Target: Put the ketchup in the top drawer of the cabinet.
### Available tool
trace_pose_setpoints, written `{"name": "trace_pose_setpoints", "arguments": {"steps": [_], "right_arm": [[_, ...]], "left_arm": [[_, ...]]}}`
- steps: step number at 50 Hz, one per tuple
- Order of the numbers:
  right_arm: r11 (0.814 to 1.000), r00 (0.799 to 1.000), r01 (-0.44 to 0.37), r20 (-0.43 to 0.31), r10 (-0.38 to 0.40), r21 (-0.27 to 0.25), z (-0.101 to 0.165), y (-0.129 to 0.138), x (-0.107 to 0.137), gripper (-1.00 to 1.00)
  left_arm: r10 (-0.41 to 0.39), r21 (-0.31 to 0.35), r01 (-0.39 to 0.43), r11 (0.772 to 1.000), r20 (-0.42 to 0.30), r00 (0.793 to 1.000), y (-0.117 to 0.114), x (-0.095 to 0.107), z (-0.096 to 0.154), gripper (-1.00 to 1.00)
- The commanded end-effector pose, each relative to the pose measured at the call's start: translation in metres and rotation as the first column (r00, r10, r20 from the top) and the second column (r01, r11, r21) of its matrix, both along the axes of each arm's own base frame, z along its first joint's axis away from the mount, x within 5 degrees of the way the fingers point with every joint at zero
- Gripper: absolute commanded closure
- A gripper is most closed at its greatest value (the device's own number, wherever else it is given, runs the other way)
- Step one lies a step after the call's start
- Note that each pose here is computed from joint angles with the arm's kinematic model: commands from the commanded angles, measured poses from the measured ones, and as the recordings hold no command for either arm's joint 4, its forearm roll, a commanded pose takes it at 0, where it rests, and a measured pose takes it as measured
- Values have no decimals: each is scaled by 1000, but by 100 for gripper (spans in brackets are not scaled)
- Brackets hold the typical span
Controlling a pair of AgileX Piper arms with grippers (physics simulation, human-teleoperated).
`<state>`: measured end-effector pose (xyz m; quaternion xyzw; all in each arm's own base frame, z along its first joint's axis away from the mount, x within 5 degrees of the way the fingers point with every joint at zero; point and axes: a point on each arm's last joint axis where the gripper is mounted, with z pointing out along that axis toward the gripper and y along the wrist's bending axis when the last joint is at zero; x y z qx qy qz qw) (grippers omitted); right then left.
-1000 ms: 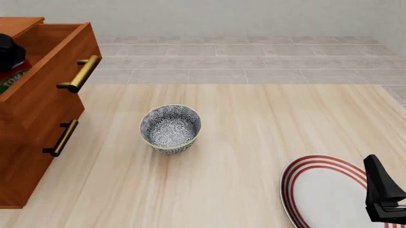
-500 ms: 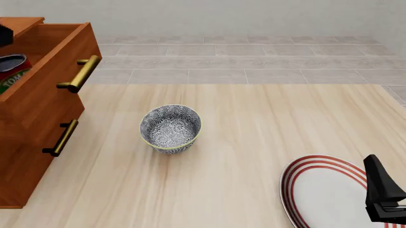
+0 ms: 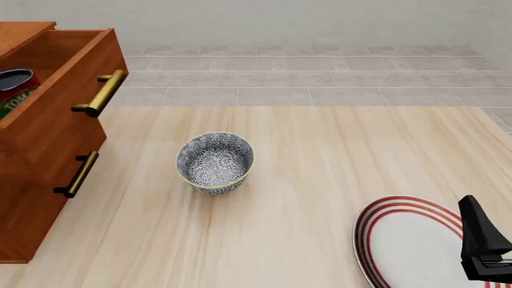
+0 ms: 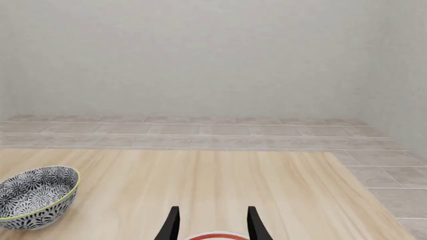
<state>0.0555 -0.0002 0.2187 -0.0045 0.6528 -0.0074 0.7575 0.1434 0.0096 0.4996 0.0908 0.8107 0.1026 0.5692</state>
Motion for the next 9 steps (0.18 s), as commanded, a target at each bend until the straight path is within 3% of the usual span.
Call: {"name": "trace_pose_setpoints", "arguments": {"steps": [1, 9], "right_arm": [[1000, 1000, 0, 0, 0, 0, 0, 0, 0, -100], [1000, 1000, 0, 0, 0, 0, 0, 0, 0, -100]], "left_arm": [[-24, 21, 22, 1000, 82, 996, -4, -25, 12, -100], [-59, 1, 59, 998, 139, 989, -9, -43, 18, -100]]}}
